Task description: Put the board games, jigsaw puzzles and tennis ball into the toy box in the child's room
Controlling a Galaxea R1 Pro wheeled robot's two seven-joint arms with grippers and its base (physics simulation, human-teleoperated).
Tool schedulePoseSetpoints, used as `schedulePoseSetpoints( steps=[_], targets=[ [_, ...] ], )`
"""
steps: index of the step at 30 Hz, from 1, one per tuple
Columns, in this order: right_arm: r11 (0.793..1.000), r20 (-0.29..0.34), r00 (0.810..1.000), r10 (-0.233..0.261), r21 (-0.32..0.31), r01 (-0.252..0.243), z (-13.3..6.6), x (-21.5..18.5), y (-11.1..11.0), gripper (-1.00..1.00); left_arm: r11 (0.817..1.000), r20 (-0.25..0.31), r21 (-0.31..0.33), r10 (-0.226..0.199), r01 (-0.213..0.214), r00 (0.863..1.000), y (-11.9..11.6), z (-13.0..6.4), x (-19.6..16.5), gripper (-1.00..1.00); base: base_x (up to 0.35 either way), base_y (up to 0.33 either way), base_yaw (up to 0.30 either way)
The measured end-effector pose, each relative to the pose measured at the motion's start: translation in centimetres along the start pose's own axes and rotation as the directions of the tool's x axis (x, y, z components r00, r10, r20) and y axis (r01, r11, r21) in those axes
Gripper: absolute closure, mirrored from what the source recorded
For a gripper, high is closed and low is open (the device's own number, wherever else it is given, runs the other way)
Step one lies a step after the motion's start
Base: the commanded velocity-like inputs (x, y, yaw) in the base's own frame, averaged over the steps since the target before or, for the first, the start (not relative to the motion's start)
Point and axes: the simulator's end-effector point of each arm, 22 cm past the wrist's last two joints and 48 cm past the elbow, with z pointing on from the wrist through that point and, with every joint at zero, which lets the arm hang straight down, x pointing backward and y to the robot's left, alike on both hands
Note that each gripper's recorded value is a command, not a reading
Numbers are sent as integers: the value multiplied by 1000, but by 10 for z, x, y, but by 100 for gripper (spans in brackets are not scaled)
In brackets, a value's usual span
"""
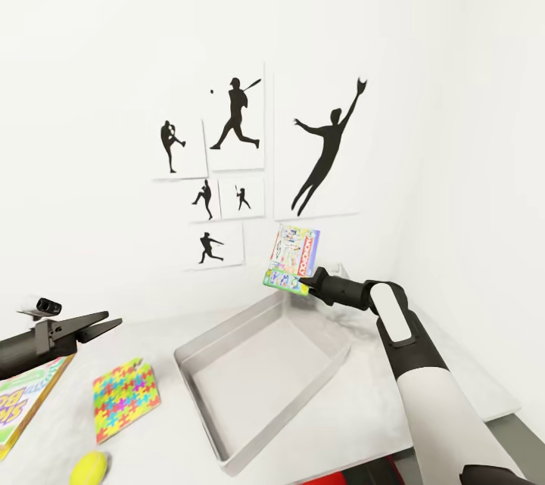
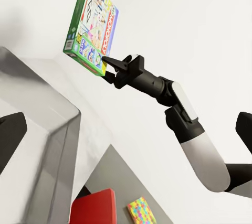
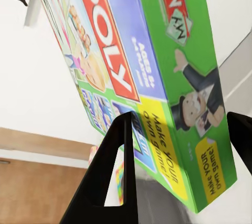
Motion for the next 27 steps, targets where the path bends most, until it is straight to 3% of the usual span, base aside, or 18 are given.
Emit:
schedulePoseSetpoints(
  steps=[27],
  targets=[
    [1000,20,999,-26,-12,26,-7,-9,9,100,1000,3,1,1,-1,1000,0,-1,-1,-100,6,1,0]
  ],
)
